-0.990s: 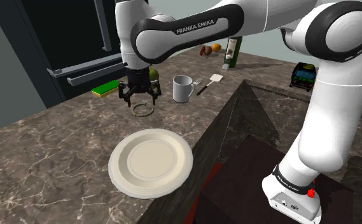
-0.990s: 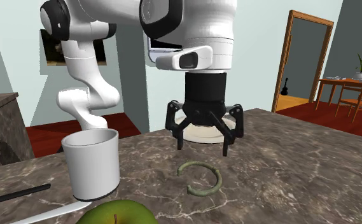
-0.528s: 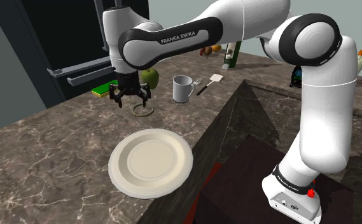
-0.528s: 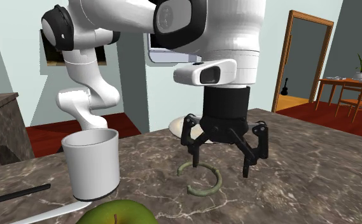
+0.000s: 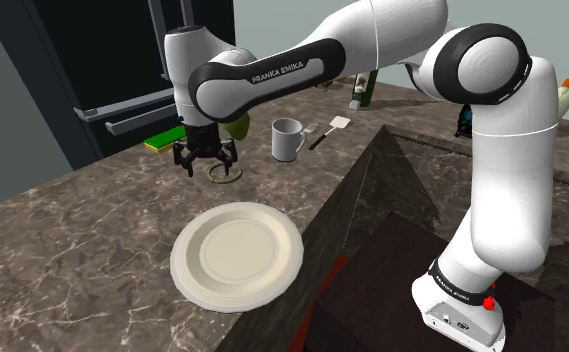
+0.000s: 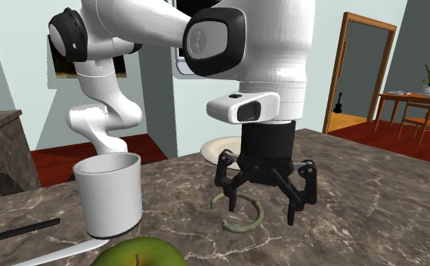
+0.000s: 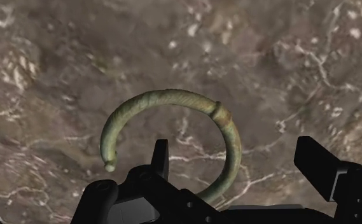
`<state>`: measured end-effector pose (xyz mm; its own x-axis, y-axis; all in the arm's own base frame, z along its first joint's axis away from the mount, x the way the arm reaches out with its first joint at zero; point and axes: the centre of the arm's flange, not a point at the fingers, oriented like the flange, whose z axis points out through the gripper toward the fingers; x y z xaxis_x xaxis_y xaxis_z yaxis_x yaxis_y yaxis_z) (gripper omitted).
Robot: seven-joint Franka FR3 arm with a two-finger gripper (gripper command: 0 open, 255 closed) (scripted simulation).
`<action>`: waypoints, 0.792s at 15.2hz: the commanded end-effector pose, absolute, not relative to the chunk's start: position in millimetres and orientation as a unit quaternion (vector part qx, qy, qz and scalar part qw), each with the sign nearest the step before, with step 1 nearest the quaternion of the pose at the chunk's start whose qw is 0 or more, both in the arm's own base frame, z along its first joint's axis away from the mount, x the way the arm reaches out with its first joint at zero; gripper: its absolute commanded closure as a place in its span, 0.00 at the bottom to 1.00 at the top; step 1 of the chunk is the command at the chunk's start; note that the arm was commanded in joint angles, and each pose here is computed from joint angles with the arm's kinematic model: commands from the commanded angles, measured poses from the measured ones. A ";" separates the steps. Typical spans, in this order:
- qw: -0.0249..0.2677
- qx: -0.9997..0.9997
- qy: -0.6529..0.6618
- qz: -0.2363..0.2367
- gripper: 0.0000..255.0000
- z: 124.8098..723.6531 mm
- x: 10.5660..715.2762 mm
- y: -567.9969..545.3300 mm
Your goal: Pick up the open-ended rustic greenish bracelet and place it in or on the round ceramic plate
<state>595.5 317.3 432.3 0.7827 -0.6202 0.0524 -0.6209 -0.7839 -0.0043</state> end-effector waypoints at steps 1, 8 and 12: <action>0.007 0.944 -0.329 0.026 0.00 432.1 595.5 317.3; 0.007 0.944 -0.329 0.026 1.00 432.5 595.9 317.3; 0.007 0.944 -0.329 0.026 1.00 434.9 596.6 319.2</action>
